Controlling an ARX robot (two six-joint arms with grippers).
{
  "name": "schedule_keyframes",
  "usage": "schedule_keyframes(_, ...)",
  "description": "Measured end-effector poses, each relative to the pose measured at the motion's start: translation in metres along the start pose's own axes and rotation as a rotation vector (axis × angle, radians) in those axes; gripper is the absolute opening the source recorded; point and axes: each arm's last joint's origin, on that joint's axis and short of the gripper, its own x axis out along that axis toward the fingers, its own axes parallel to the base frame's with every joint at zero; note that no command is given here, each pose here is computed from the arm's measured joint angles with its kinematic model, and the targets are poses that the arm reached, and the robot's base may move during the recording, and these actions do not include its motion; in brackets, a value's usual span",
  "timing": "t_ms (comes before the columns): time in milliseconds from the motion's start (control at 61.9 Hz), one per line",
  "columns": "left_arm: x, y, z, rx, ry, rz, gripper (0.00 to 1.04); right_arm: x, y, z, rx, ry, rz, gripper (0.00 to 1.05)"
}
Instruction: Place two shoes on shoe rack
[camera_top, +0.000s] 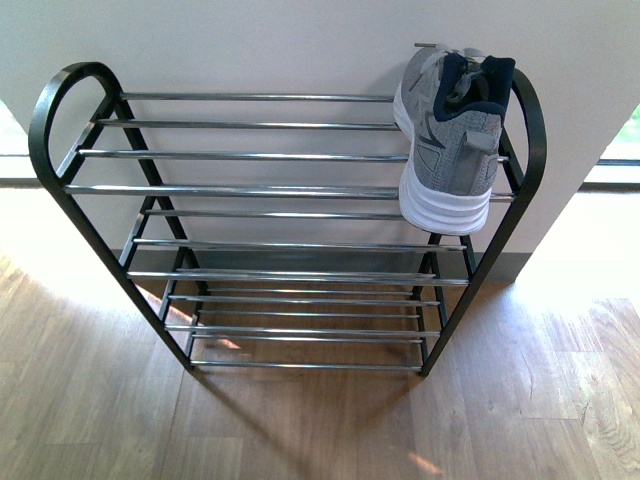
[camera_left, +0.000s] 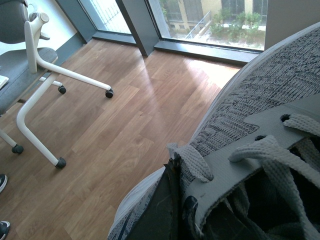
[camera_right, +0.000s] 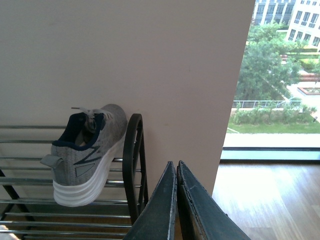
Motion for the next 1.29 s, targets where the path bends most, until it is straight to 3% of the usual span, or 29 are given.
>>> schedule_keyframes(840, 0.000, 0.000, 0.000, 0.000, 0.000, 0.000, 0.02, -0.018, 0.000, -0.003, -0.001, 0.005, -0.002, 0.02)
schedule_keyframes(937, 0.000, 0.000, 0.000, -0.010, -0.004, 0.002, 0.02, -0.018, 0.000, -0.003, 0.000, 0.005, -0.002, 0.18)
schedule_keyframes(1083, -0.002, -0.019, 0.015, -0.201, -0.043, -0.075, 0.02, -0.018, 0.000, -0.003, 0.000, 0.005, -0.002, 0.42)
schedule_keyframes(1163, -0.001, -0.046, 0.037, -0.290, -0.026, -0.203, 0.02, -0.018, 0.000, -0.003, 0.000, 0.005, -0.002, 0.56)
schedule_keyframes(1228, 0.003, -0.092, 0.068, -0.342, 0.040, -0.385, 0.02, -0.018, 0.000, -0.003, 0.000, 0.005, -0.001, 0.74)
schedule_keyframes(1293, 0.006, -0.122, 0.080, -0.354, 0.094, -0.467, 0.02, -0.018, 0.000, -0.003, 0.000, 0.005, -0.001, 0.84)
